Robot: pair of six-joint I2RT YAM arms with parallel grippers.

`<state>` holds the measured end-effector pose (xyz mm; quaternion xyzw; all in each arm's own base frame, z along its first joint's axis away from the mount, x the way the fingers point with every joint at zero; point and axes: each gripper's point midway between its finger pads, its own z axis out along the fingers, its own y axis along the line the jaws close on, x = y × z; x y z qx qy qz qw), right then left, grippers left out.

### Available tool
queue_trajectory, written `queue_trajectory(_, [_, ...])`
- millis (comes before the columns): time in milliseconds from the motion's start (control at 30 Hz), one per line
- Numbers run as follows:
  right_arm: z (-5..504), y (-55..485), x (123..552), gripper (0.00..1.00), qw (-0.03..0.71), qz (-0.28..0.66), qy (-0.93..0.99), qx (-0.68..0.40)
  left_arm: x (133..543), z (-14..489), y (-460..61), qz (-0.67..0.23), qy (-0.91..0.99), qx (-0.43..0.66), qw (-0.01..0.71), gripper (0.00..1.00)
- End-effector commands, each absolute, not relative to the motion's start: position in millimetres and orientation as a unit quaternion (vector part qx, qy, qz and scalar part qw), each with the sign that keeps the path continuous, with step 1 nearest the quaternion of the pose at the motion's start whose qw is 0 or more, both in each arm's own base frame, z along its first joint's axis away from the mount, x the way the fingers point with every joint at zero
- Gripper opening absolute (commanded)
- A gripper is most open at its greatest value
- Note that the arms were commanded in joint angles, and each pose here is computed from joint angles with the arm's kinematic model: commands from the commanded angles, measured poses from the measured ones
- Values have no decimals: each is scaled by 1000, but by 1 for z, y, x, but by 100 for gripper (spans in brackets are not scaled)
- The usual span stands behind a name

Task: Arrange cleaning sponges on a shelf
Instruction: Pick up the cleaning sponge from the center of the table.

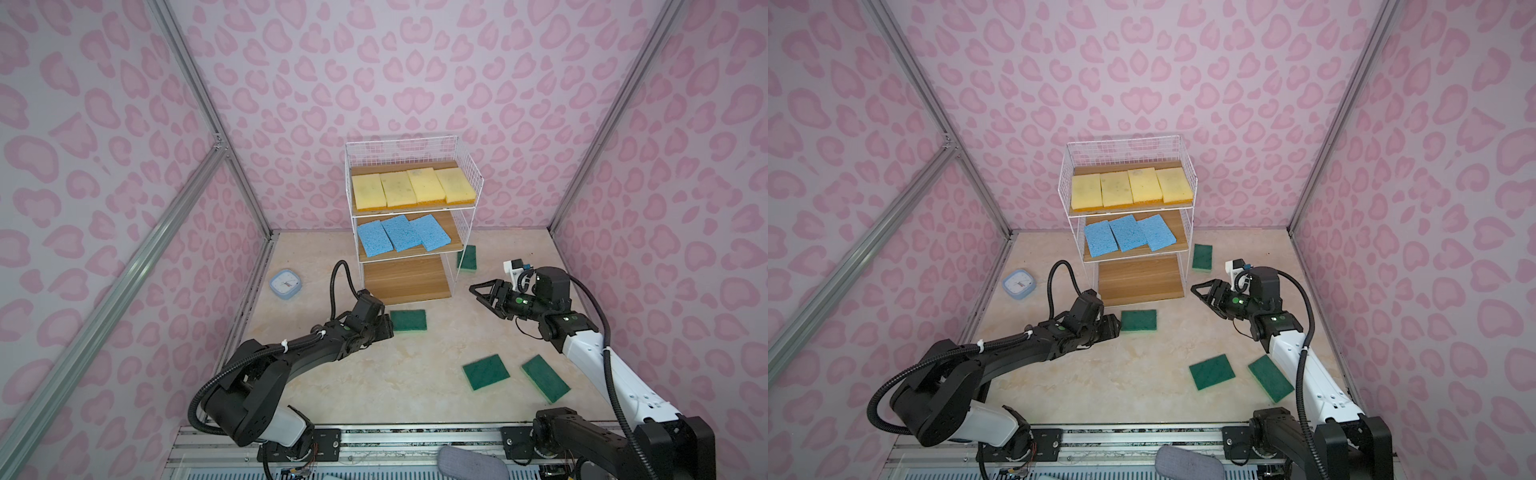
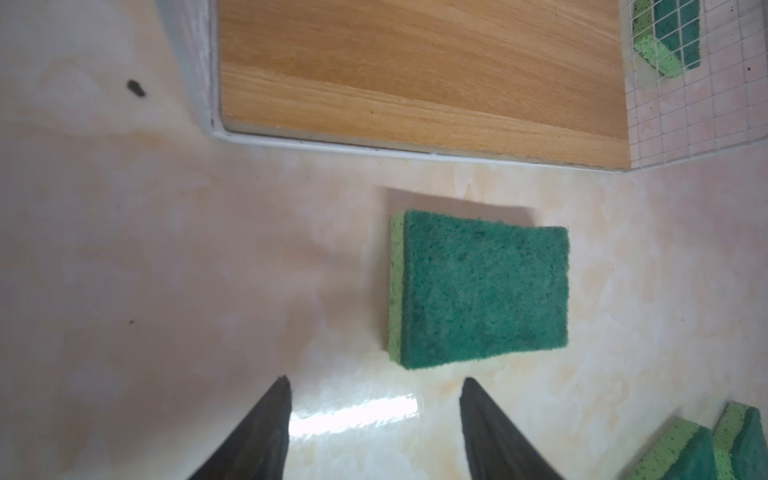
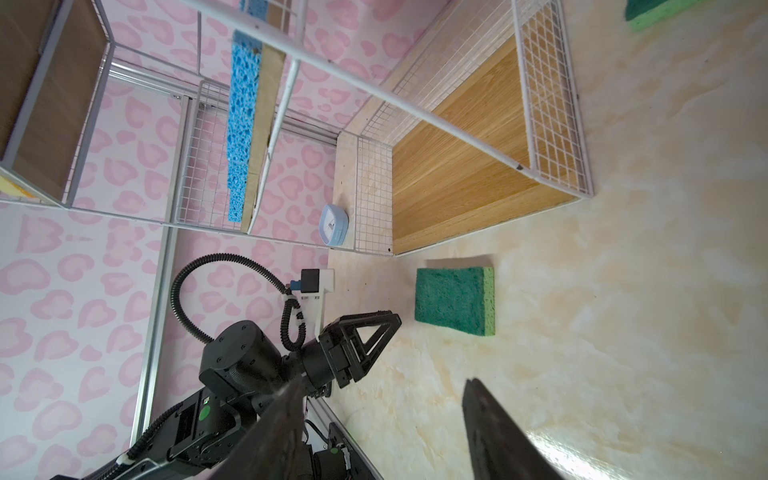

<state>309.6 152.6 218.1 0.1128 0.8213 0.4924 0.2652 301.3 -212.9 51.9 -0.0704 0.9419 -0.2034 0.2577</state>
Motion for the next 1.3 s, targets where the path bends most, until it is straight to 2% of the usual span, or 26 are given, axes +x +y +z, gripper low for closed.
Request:
queue_trajectory(0, [215, 155, 306, 62, 260, 496, 823, 98, 318, 58, -227, -223, 932, -76, 275, 65])
queue_trajectory(67, [214, 156, 306, 62, 258, 495, 824, 97, 322, 55, -233, -227, 933, -74, 271, 65])
queue_trajectory(200, [212, 154, 305, 62, 258, 489, 827, 96, 327, 47, -242, -225, 936, -68, 261, 56])
queue_trajectory(500, [211, 153, 304, 62, 261, 484, 829, 101, 320, 25, -244, -213, 946, -60, 236, 44])
queue_trajectory(567, [212, 152, 304, 63, 260, 483, 830, 100, 318, 23, -247, -213, 947, -56, 233, 38])
queue_trajectory(733, [210, 152, 302, 63, 255, 478, 835, 97, 316, 24, -250, -210, 949, -46, 229, 14])
queue_trajectory(833, [203, 154, 298, 63, 243, 473, 842, 90, 314, 34, -249, -212, 948, -40, 235, 5])
queue_trajectory(1033, [191, 157, 294, 66, 244, 467, 845, 90, 304, 61, -244, -219, 943, -14, 249, 4])
queue_trajectory(1100, [188, 162, 291, 69, 242, 466, 847, 83, 297, 72, -245, -232, 940, 2, 250, 4])
queue_trajectory(1267, [183, 192, 283, 73, 224, 464, 857, 30, 273, 105, -252, -274, 928, 74, 242, 4])
